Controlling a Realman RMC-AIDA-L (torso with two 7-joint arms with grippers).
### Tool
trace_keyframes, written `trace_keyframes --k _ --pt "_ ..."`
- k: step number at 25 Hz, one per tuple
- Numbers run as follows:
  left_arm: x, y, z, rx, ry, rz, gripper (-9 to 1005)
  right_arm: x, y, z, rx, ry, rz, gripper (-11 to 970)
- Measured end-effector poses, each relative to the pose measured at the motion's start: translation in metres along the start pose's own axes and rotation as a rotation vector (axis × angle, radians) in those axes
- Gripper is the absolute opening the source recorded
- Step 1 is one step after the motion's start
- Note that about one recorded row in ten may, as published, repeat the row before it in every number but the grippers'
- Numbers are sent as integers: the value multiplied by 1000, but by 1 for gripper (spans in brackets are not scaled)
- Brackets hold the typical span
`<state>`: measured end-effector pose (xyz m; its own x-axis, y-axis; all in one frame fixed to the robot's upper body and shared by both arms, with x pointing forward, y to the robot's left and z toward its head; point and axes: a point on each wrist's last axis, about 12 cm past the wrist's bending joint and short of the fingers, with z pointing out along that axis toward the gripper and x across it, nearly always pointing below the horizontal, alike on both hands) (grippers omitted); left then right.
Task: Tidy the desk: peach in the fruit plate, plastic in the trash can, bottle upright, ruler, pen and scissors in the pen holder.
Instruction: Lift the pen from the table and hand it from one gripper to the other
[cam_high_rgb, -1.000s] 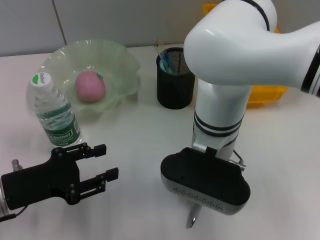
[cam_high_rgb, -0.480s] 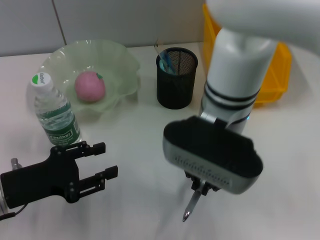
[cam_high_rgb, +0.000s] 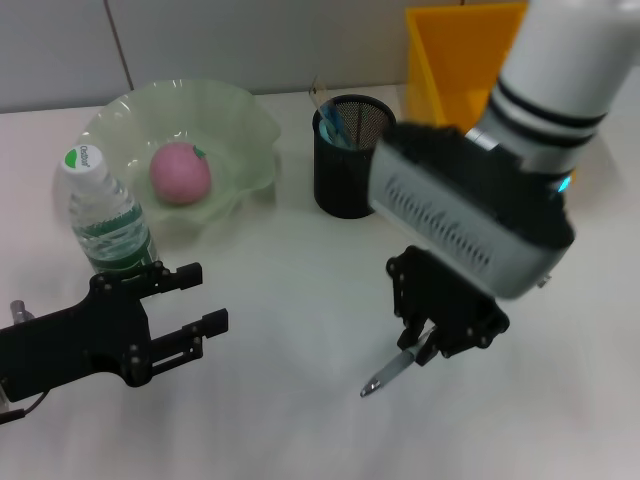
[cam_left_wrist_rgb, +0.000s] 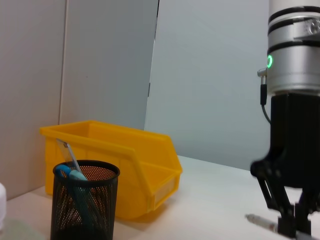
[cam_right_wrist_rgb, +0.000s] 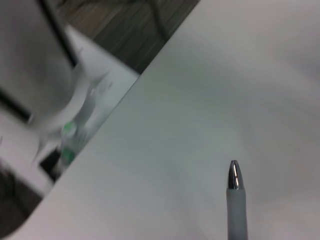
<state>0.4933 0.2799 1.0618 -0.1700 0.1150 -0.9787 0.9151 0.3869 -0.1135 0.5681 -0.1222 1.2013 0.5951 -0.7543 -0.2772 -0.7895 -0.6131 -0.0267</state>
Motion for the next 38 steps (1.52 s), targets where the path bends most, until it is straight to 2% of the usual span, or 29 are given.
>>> trace_keyframes --k 3,4,6,8,9,13,14,21,23,29,33,38 --pt "0 0 0 -1 -1 1 574 17 9 -15 52 -87 115 123" --pt "0 0 0 -1 -1 1 573 17 9 -15 52 -87 115 123" --pt "-1 0 0 -3 -6 1 572 26 15 -20 76 -126 186 123" --pt "-2 1 -2 -11 -21 7 571 40 25 -23 111 -176 288 123" --pt "-2 1 -2 -11 -21 7 571 40 25 -23 111 -176 288 123" --pt "-5 1 -7 -17 -48 15 569 60 42 -24 173 -296 442 123" --pt "-5 1 -7 -17 -48 15 569 60 42 -24 173 -296 442 123" --pt "-1 -5 -7 -8 -62 60 565 71 62 -12 203 -465 595 123" --pt "2 -7 -6 -3 -64 76 564 74 66 -2 188 -520 660 123" --pt "8 -11 -6 -15 -76 89 561 81 70 13 188 -615 783 123" --pt "13 -14 -6 -27 -90 118 559 90 77 23 230 -718 885 123" --pt "19 -20 -5 -38 -105 177 557 97 80 31 250 -820 958 123"
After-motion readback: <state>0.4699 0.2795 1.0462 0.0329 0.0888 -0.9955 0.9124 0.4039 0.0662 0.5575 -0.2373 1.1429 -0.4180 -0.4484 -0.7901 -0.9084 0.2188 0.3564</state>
